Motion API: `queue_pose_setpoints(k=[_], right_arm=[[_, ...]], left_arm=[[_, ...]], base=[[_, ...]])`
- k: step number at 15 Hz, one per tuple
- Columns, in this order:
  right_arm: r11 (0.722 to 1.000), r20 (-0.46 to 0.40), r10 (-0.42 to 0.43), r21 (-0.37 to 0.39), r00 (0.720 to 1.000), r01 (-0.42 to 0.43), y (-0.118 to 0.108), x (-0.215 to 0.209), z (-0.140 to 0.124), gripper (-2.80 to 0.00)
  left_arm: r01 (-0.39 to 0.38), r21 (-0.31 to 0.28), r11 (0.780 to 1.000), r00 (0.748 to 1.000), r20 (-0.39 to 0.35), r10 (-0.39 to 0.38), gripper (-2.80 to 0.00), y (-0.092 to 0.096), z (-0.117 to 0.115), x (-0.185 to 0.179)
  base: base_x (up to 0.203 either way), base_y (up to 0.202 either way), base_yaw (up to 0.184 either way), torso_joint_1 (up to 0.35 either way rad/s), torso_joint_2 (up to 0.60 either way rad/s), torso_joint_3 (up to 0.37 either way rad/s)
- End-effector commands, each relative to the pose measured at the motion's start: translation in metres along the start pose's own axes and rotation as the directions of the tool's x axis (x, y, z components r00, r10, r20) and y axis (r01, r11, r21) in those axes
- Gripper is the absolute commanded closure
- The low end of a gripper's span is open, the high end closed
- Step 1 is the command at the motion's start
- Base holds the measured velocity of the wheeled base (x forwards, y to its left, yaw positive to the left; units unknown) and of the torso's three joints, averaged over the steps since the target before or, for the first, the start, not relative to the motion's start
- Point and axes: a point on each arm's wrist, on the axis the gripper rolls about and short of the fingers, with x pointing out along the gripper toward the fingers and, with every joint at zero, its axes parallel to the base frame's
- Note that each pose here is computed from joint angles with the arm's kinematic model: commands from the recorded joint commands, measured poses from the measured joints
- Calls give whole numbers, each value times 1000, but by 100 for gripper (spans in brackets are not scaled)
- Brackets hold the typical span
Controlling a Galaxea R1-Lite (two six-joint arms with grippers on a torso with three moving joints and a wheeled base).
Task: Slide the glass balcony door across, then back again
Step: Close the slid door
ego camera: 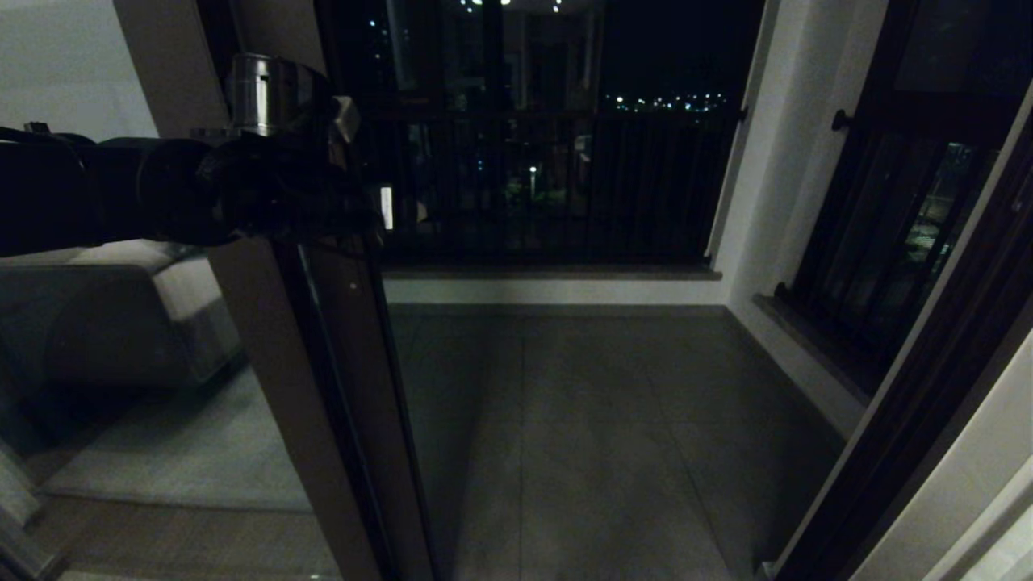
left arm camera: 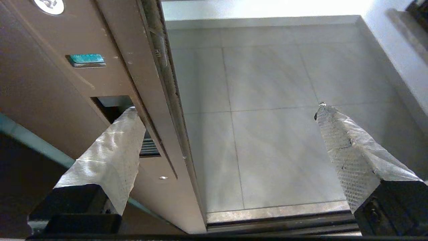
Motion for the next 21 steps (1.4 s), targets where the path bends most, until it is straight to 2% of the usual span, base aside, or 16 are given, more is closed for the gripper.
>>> queue_pose_setpoints(k=[1,6,11,15,21], right_arm=[[1000,-2,1,0,1000,-1,0,0,0,0],[1000,-2,1,0,1000,-1,0,0,0,0],[1000,-2,1,0,1000,-1,0,0,0,0],[1000,-2,1,0,1000,-1,0,0,0,0],[1000,-2,1,0,1000,-1,0,0,0,0]], left_arm=[[8,3,1000,1000,-7,-8,-280,-5,-2,3],[41,13,999,999,2,-41,-280,-19,-1,1],[48,19,999,999,2,-48,-280,-22,-1,2],[84,17,996,993,79,-85,-280,-37,1,6],[122,34,992,990,69,-124,-280,-54,-3,7]], base=[[0,0,0,0,0,0],[0,0,0,0,0,0],[0,0,0,0,0,0],[0,0,0,0,0,0],[0,0,0,0,0,0]])
